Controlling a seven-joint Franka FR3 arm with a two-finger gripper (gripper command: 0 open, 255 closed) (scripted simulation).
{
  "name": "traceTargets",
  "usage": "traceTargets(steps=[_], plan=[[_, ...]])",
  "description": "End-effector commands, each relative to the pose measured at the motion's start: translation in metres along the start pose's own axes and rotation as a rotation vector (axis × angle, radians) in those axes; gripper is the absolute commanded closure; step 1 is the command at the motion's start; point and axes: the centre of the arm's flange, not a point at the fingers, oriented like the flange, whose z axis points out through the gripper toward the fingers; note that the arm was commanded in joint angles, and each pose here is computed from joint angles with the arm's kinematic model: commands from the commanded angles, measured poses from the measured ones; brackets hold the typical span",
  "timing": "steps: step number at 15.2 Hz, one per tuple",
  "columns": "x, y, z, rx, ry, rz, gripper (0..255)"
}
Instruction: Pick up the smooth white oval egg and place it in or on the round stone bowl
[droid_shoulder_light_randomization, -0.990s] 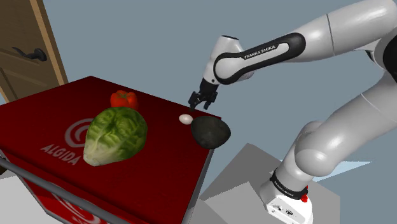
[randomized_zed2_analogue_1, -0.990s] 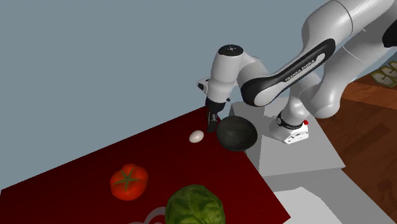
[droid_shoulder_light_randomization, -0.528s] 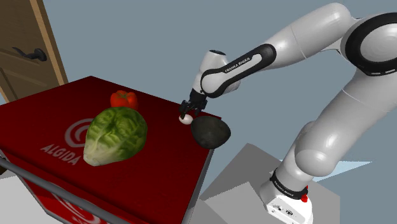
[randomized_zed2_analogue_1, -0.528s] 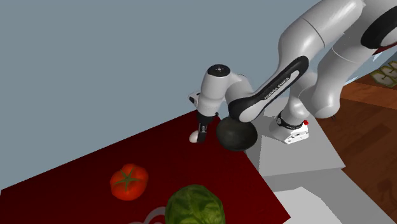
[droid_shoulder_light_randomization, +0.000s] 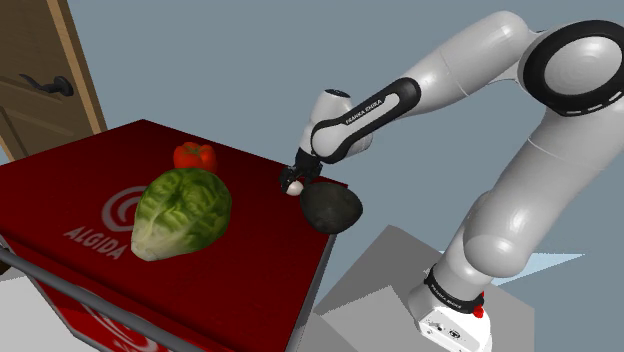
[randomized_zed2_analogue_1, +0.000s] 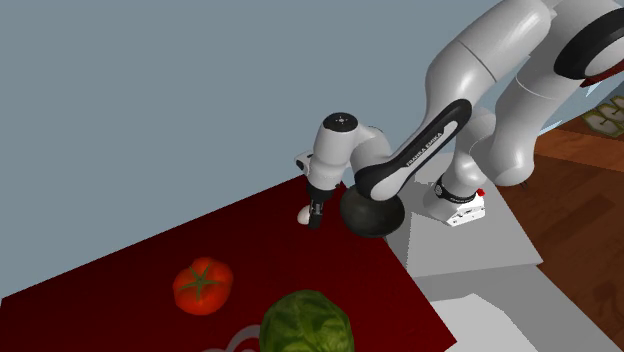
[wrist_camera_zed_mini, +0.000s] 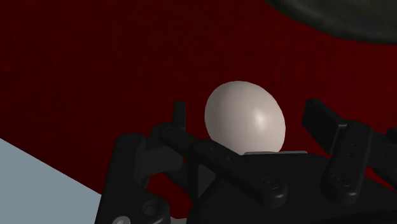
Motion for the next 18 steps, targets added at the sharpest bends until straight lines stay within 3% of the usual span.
traceTargets(steps=[1, 4, 5, 14, 18], plan=[[0.000, 0.000, 0.001, 0.000, 0.000, 0.000, 0], [0.000, 0.000, 0.001, 0.000, 0.000, 0.000, 0], [0.000, 0.000, 0.001, 0.000, 0.000, 0.000, 255], [0.000, 0.000, 0.001, 0.000, 0.000, 0.000, 255], [0.003, -0.003, -0.020, 0.000, 0.000, 0.000, 255]])
